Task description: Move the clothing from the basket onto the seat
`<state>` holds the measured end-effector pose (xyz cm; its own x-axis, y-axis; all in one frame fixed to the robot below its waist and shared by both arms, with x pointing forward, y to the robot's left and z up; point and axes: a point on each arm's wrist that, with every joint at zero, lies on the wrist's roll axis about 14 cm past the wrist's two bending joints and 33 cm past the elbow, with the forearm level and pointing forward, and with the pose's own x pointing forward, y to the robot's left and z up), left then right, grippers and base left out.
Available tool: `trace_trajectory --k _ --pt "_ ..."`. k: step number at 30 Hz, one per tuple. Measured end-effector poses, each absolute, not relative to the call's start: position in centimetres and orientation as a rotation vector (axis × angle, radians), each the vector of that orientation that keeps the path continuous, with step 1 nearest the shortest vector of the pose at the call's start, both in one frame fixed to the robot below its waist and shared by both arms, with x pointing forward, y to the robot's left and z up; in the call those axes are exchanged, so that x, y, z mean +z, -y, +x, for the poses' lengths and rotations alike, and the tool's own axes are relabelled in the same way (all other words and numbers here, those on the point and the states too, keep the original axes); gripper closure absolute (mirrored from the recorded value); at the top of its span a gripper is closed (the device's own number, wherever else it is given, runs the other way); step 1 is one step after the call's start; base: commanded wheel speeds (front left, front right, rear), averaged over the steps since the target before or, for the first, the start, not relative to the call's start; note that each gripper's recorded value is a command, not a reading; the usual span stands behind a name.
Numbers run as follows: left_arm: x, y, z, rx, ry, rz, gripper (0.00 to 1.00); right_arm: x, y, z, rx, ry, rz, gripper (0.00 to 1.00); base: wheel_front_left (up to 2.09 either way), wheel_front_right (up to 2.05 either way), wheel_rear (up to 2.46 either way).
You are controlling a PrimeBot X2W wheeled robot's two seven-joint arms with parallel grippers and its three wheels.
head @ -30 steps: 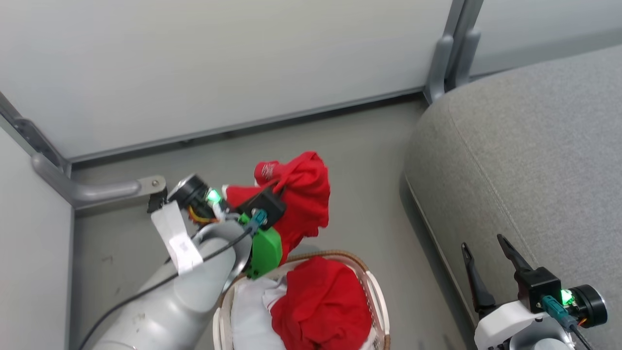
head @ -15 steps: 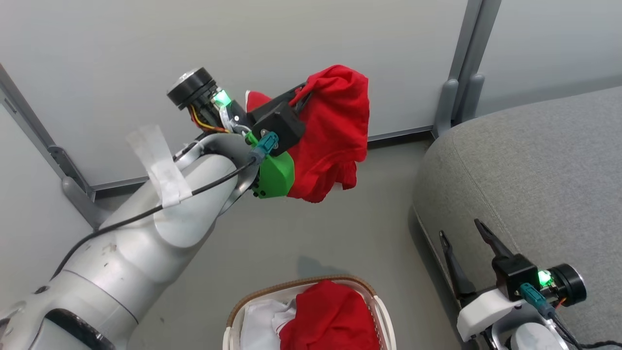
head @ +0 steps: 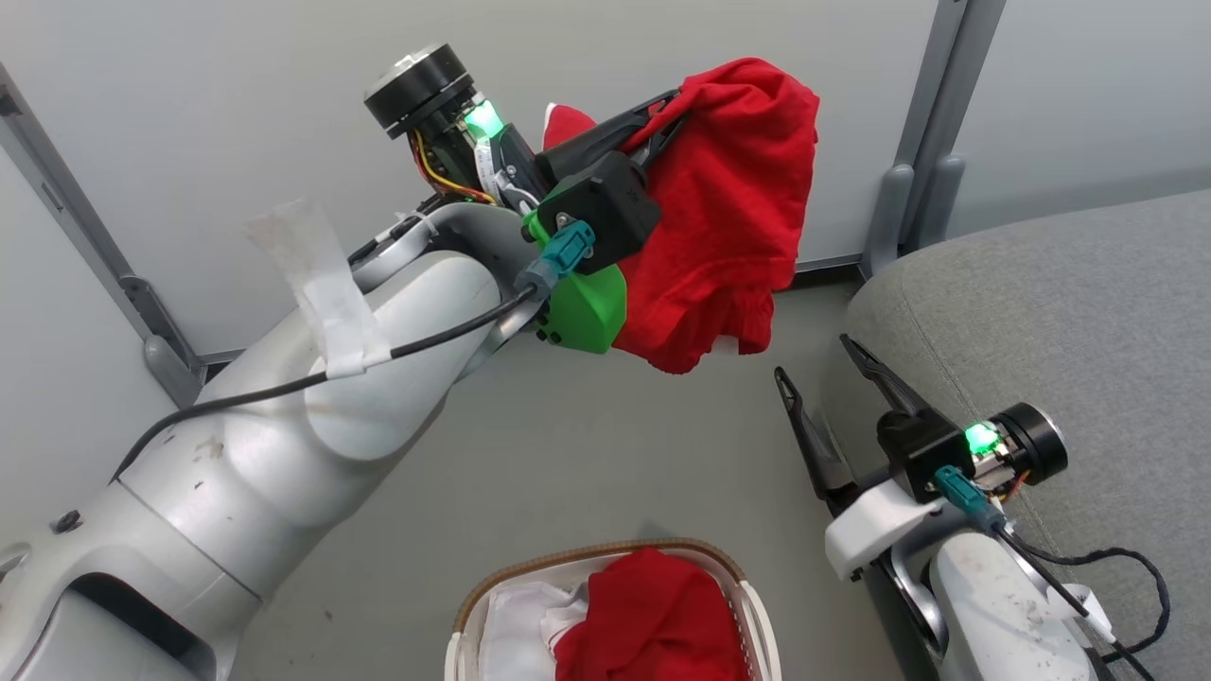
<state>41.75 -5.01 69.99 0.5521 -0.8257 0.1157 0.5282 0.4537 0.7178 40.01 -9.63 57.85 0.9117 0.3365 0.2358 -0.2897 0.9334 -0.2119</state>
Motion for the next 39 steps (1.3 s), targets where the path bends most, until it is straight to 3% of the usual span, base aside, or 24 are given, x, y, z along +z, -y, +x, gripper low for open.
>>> trace_trajectory --k 17,18,22,37,38,39 --pt "69.4 5.6 39.7 -0.928 0.493 0.676 1.0 58.3 5.1 43.0 0.466 0.261 -0.297 0.0 0.0 0.0 0.0" --pt "69.1 5.5 39.8 -0.931 0.483 0.67 1.0 58.7 4.8 43.1 0.472 0.271 -0.296 0.51 0.0 0.0 0.0" --pt "68.1 5.2 39.9 -0.932 0.451 0.645 1.0 59.7 4.5 43.0 0.49 0.303 -0.308 1.0 0.0 0.0 0.0" --pt "61.6 1.7 41.6 -0.843 0.243 0.476 1.0 60.7 6.0 42.5 0.46 0.337 -0.307 1.0 0.0 0.0 0.0" --pt "61.1 1.5 41.6 -0.836 0.231 0.457 0.9 60.7 6.2 42.5 0.454 0.338 -0.305 1.0 0.0 0.0 0.0" --pt "60.6 1.3 41.5 -0.827 0.223 0.438 0.7 60.8 6.4 42.4 0.448 0.341 -0.303 1.0 0.0 0.0 0.0"
